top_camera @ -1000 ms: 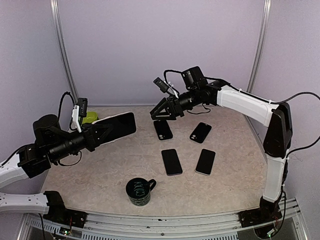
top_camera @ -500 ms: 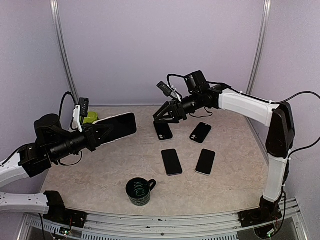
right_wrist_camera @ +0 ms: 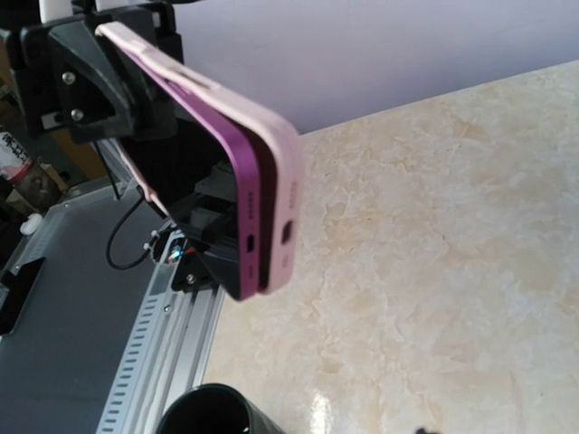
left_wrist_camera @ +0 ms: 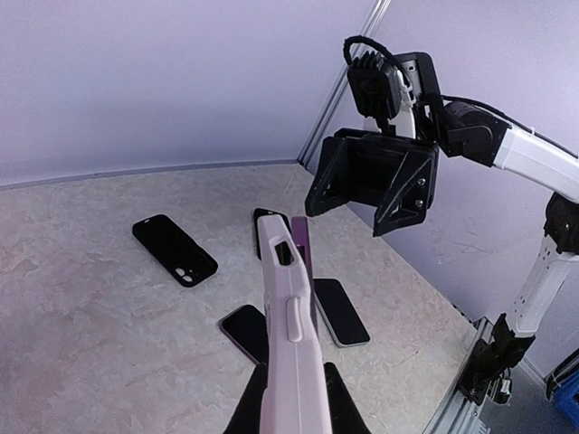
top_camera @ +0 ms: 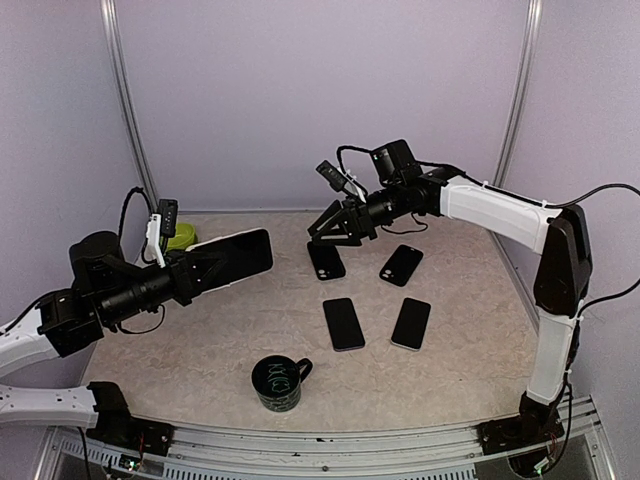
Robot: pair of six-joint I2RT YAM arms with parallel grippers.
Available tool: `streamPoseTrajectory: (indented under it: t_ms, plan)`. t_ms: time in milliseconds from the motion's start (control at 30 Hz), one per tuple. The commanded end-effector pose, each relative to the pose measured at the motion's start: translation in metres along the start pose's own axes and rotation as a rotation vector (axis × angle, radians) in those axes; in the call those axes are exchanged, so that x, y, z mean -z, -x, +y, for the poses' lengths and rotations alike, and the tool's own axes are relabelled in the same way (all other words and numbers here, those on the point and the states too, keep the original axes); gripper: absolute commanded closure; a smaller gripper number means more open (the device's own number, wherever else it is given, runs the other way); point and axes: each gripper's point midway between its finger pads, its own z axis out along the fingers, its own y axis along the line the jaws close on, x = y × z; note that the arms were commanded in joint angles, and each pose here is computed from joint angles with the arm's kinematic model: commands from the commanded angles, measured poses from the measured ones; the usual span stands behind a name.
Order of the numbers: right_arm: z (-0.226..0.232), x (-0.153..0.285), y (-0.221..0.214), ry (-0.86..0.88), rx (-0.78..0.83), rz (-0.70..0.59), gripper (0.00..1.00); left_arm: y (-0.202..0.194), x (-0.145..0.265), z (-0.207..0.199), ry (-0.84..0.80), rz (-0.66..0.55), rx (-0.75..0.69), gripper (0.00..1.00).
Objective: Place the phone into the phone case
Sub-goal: Press the bottom corners of the phone case.
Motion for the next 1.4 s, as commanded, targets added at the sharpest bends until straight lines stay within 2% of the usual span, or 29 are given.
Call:
streamPoseTrajectory:
  t_ms: [0,967,1133,1367]
  plan:
    - [0.013,0.012,0.01,0.004,0.03,-0.017,0.43,0.033,0.01,-0.013,-0.048,-0.128,0.014,1.0]
    - [0.011,0.02,0.009,-0.029,0.03,-0.008,0.42,0.029,0.007,-0.014,-0.06,-0.124,0.002,1.0]
    - [0.002,0.026,0.015,-0.093,0.007,-0.018,0.36,0.027,0.016,-0.012,-0.075,-0.154,0.016,1.0]
    - [0.011,0.031,0.014,-0.089,-0.01,-0.059,0.35,0.017,0.022,-0.005,-0.056,-0.137,0.028,1.0]
